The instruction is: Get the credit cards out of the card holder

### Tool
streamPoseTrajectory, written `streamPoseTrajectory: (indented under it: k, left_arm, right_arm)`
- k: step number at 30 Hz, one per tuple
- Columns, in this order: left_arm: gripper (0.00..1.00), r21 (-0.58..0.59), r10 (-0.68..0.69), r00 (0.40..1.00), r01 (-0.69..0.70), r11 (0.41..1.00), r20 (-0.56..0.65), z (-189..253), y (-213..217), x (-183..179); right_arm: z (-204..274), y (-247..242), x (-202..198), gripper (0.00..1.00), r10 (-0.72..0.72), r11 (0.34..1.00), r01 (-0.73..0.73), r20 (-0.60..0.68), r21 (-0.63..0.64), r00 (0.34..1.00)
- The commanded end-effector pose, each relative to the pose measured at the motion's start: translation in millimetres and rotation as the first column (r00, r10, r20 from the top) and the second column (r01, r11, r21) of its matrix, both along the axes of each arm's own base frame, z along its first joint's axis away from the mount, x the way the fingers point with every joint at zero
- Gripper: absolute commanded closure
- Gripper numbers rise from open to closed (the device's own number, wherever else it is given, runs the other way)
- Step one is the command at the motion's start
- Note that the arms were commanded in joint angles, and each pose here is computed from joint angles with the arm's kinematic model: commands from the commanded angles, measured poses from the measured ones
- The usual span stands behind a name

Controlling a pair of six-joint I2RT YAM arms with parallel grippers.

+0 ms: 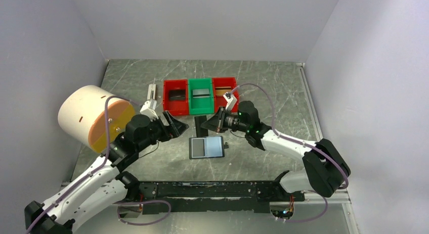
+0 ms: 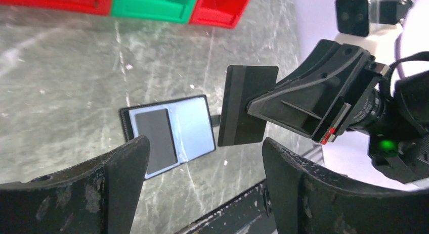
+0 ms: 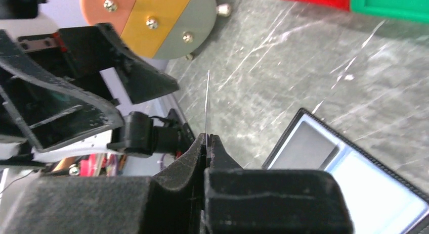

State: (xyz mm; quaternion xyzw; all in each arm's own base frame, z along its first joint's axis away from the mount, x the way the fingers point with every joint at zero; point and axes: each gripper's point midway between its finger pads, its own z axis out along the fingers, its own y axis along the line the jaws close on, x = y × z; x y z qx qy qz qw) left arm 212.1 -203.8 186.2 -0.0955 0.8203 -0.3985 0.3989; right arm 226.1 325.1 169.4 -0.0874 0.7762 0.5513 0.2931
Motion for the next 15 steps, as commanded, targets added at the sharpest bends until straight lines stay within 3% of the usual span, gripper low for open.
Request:
streamPoseTrajectory:
  k: [1, 6, 15]
  left_arm:
    - [0.13, 0.166, 0.136, 0.991, -0.137, 0.977, 0.016, 3.2, 38.0, 7.2]
    - [0.01, 0.27, 0.233, 0.972, -0.233, 0.934, 0.033, 11.5, 67.3, 7.6]
    - [0.0, 0.391, 0.373, 0.924, -0.374, 0.841, 0.083, 18.9, 112.8, 3.7]
  right_arm:
    - [-0.9, -3.2, 22.7, 1.0, -0.031, 0.989, 0.049, 0.133, -0.137, 0.991]
    - [9.0, 1.3, 50.2, 1.0, -0.043, 0.971, 0.104, 0.272, -0.216, 0.961]
    - [32.0, 41.0, 96.9, 1.0, 0.069, 0.939, 0.121, 0.521, -0.322, 0.851]
